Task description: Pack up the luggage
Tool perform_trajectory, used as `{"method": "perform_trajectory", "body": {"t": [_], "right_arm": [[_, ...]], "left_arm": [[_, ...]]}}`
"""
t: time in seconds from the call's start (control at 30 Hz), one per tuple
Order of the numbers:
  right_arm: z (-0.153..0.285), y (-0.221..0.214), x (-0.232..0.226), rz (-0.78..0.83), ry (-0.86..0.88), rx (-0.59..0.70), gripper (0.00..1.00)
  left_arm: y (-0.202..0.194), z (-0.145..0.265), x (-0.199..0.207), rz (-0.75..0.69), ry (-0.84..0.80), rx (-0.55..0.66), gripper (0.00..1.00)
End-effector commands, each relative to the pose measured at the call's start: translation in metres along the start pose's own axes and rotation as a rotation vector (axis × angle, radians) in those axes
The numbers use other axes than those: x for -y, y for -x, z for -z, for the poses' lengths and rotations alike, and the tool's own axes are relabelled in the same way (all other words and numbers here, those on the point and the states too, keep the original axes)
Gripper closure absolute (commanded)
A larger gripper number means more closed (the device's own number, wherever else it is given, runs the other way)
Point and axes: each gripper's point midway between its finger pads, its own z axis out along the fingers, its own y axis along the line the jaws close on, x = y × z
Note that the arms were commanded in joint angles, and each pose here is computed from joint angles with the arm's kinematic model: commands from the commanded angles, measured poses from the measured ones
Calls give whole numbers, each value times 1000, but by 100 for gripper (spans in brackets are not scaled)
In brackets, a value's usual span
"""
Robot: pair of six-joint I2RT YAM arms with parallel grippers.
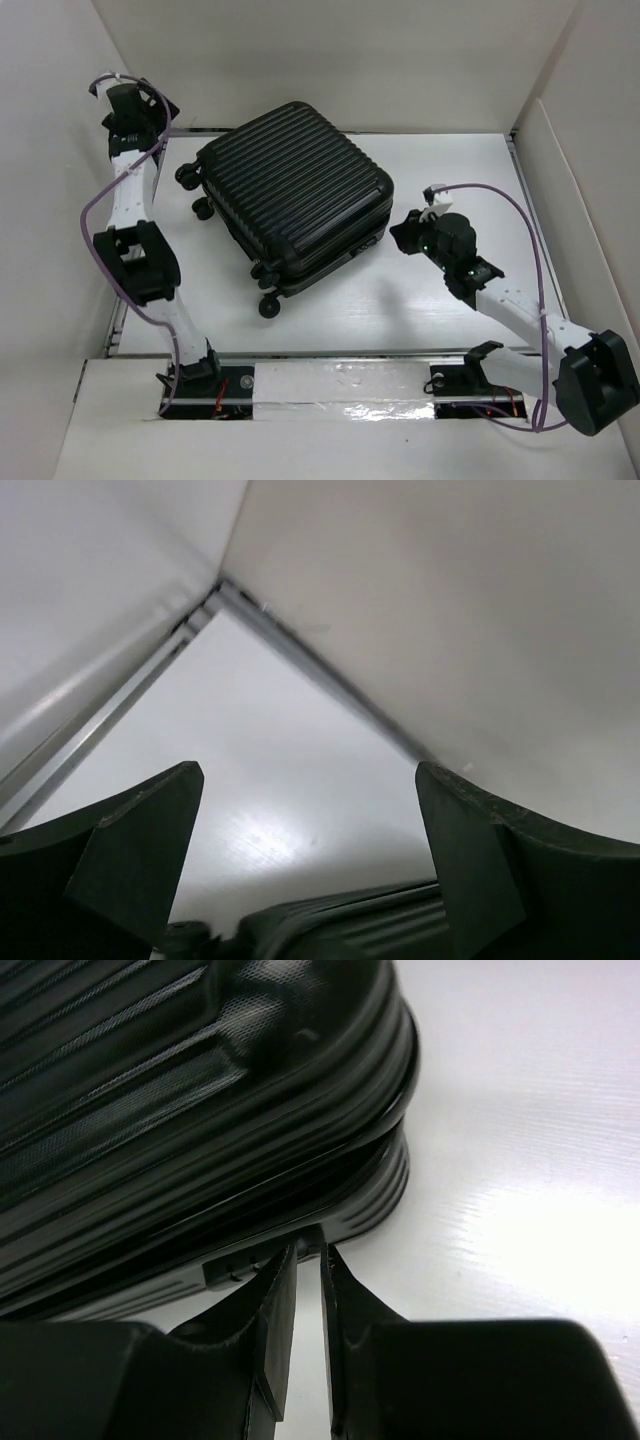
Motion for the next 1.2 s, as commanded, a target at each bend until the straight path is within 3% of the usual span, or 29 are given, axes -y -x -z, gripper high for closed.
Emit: {"method": "perform_trajectory", "body": {"t": [0.0, 0.27, 0.4, 0.57, 0.77, 0.83, 0.87, 0.9, 1.0, 1.17], "right_arm": [[-4, 14, -10, 13, -6, 57, 78], [-12, -13, -15, 14, -33, -5, 82], [-23, -29, -17, 8, -38, -39, 81], [-45, -8, -25, 16, -37, 4, 81], [-68, 28, -26, 43, -41, 51, 80], [-77, 38, -22, 43, -26, 72, 80], [-87, 42, -28, 45, 13, 69, 80], [-92, 43, -28, 48, 24, 62, 80], [-112, 38, -25, 72, 46, 12, 80], [-153, 68, -45, 117, 138, -21, 80]], "left_arm": [[-50, -14, -8, -157, -20, -237, 15], [-93, -67, 0, -189, -121, -382, 16], [-133, -81, 22, -193, -221, -465, 16], [-176, -80, 31, -207, -282, -539, 17], [-202, -52, 10, -93, -262, -524, 19], [-227, -32, -2, -4, -222, -580, 21], [-209, -25, 12, 27, -272, -513, 21], [-236, -13, -9, 64, -228, -559, 21], [-246, 23, -16, 144, -202, -535, 21], [-254, 90, -16, 212, -227, -436, 21]]}}
